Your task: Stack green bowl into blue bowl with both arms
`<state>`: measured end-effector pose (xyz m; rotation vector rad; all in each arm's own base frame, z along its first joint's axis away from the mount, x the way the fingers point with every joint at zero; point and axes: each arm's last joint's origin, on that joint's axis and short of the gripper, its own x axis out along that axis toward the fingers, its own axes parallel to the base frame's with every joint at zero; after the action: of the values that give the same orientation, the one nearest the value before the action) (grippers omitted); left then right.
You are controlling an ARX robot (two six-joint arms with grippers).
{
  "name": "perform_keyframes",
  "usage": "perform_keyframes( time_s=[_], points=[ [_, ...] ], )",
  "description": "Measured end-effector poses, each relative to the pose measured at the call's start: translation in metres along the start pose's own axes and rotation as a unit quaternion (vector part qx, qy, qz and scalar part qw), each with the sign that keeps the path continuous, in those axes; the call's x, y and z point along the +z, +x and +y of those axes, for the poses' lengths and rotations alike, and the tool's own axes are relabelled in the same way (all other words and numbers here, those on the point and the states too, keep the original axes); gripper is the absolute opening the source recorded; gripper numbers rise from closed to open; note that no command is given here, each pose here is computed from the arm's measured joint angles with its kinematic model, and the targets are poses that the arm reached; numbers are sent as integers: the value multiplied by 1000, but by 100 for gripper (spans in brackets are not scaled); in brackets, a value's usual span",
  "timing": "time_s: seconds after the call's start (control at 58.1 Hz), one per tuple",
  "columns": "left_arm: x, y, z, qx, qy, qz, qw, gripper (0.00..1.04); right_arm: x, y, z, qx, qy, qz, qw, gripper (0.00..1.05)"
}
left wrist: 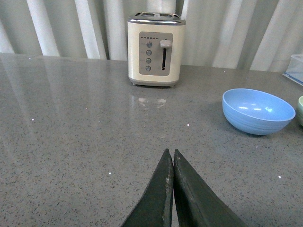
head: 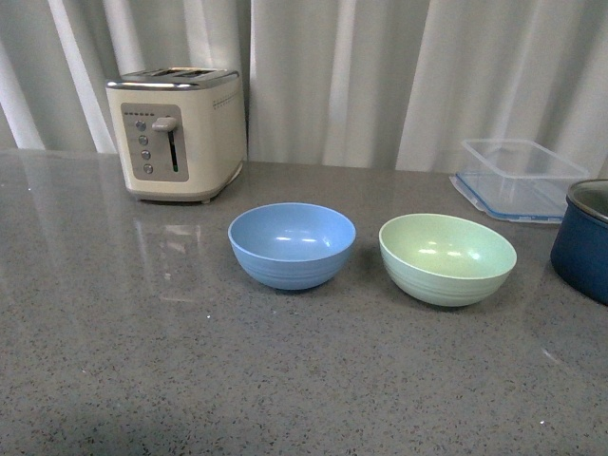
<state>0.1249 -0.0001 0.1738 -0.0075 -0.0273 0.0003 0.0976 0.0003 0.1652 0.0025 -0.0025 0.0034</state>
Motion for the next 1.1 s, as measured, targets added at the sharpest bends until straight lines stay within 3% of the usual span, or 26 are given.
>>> perform_keyframes(
  time_s=[0.999, 1.102],
  points=[
    [-3, -28, 0, 0, 0, 5, 1000, 4, 0, 0, 0, 0, 0, 0, 1000, 95],
    [-3, -28, 0, 0, 0, 5, 1000, 20, 0, 0, 0, 0, 0, 0, 1000, 95]
  ],
)
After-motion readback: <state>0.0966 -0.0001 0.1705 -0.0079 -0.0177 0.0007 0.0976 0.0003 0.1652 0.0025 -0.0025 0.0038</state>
